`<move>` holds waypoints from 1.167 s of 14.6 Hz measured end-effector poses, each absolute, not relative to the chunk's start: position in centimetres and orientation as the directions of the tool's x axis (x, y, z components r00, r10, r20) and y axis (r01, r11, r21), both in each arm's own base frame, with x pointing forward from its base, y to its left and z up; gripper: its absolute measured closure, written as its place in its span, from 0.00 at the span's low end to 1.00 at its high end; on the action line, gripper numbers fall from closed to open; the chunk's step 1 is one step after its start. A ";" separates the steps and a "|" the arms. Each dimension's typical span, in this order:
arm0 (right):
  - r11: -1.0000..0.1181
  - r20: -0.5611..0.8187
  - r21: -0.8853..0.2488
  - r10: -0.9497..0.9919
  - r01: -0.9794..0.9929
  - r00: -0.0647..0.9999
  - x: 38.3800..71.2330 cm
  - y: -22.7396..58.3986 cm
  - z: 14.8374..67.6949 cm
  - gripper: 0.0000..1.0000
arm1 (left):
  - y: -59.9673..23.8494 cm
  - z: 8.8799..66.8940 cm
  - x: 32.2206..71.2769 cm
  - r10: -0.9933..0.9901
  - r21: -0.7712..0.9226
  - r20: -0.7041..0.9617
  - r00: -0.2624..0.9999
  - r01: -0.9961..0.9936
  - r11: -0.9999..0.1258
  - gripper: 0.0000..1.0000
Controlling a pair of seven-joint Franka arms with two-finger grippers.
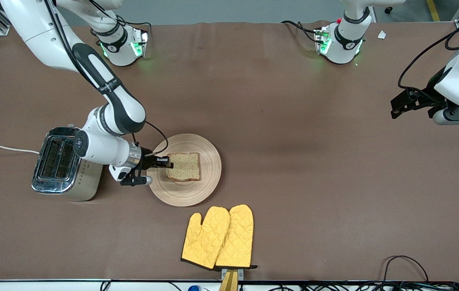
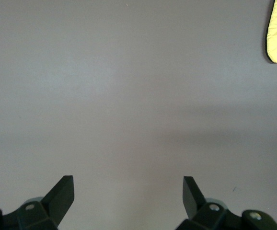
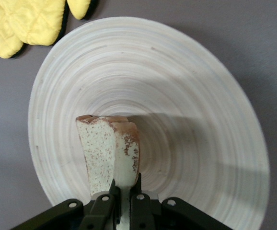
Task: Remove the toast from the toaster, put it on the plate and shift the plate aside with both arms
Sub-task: 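Carry the bread to the wooden plate and lower it with the right gripper, then open the right gripper and withdraw it while the left gripper reaches the plate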
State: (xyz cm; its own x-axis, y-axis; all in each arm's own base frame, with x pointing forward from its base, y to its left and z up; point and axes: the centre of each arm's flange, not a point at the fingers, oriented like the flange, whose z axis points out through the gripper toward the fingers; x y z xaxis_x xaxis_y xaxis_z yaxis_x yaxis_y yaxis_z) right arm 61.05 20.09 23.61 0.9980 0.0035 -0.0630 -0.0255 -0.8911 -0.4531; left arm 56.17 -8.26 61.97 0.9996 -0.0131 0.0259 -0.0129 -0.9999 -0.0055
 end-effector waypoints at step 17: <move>-0.982 -0.006 -0.183 0.055 0.053 0.998 63.0 12.8 34.3 0.00 | -12.3 51.6 58.6 -0.037 0.233 -0.234 0.971 0.019 -0.972 0.00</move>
State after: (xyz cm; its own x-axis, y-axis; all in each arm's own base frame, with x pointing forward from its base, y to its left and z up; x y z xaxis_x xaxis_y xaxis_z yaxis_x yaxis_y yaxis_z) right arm 62.98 12.81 34.35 0.9985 0.0548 -0.0059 0.0528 -0.9816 -0.1833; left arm 58.57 -12.35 51.55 0.9715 -0.0374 -0.2341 0.0187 -0.9723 0.2330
